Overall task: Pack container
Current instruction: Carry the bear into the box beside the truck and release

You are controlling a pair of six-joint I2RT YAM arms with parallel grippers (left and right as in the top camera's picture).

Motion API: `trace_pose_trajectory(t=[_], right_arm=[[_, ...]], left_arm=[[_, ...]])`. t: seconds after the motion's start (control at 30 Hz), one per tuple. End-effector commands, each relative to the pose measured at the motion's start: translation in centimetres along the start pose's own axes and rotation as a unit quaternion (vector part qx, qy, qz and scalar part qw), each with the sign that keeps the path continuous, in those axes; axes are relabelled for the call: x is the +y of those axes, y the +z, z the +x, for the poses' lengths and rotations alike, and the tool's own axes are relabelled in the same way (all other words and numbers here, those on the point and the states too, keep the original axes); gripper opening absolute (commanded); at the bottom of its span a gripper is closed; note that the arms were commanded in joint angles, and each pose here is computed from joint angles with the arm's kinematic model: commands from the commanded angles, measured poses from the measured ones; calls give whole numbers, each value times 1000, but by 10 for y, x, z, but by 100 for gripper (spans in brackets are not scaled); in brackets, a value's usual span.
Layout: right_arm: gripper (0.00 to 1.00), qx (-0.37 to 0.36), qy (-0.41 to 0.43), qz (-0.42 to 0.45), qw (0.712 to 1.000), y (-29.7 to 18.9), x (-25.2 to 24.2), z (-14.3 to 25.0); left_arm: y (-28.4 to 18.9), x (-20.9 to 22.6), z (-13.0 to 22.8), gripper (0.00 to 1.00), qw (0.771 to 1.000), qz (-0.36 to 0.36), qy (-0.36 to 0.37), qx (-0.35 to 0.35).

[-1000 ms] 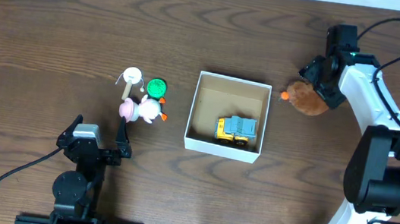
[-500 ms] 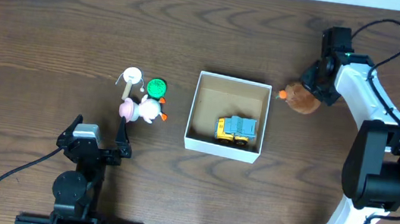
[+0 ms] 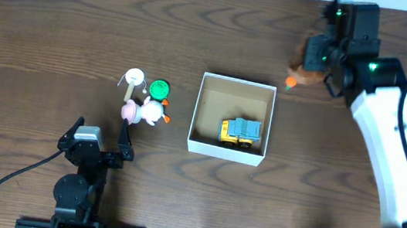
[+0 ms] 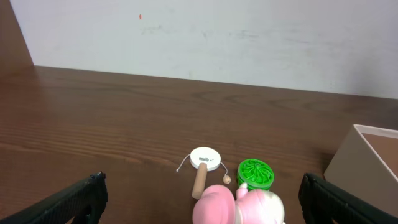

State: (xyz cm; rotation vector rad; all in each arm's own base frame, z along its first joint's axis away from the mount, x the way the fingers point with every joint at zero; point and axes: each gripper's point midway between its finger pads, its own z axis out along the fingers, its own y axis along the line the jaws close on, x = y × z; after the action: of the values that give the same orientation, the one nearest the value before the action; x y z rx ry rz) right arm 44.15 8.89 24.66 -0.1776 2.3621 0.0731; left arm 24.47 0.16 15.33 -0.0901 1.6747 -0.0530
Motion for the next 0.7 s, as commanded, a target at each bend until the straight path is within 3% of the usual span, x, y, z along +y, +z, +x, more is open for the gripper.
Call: trace_pose_trajectory(t=[0.0,0.17,0.4,0.5,0.67], right_arm=[[1,-37,-195,-92,976,-30,59,-7],[1,-49,-381,-206,900,-47,127,21],[1,-5,-578,-249,777,-29,144,74],[1,10,-615,-260,744,-15,144,87],[1,29,-646,-268,714,16,145,101]], left_arm=[[1,7,17,98,1000,-18,-1,24],[1,7,17,98,1000,-18,-1,24],[1,7,17,98,1000,-18,-1,24],[1,7,17,98,1000,-18,-1,24],[1,7,17,98,1000,-18,-1,24]])
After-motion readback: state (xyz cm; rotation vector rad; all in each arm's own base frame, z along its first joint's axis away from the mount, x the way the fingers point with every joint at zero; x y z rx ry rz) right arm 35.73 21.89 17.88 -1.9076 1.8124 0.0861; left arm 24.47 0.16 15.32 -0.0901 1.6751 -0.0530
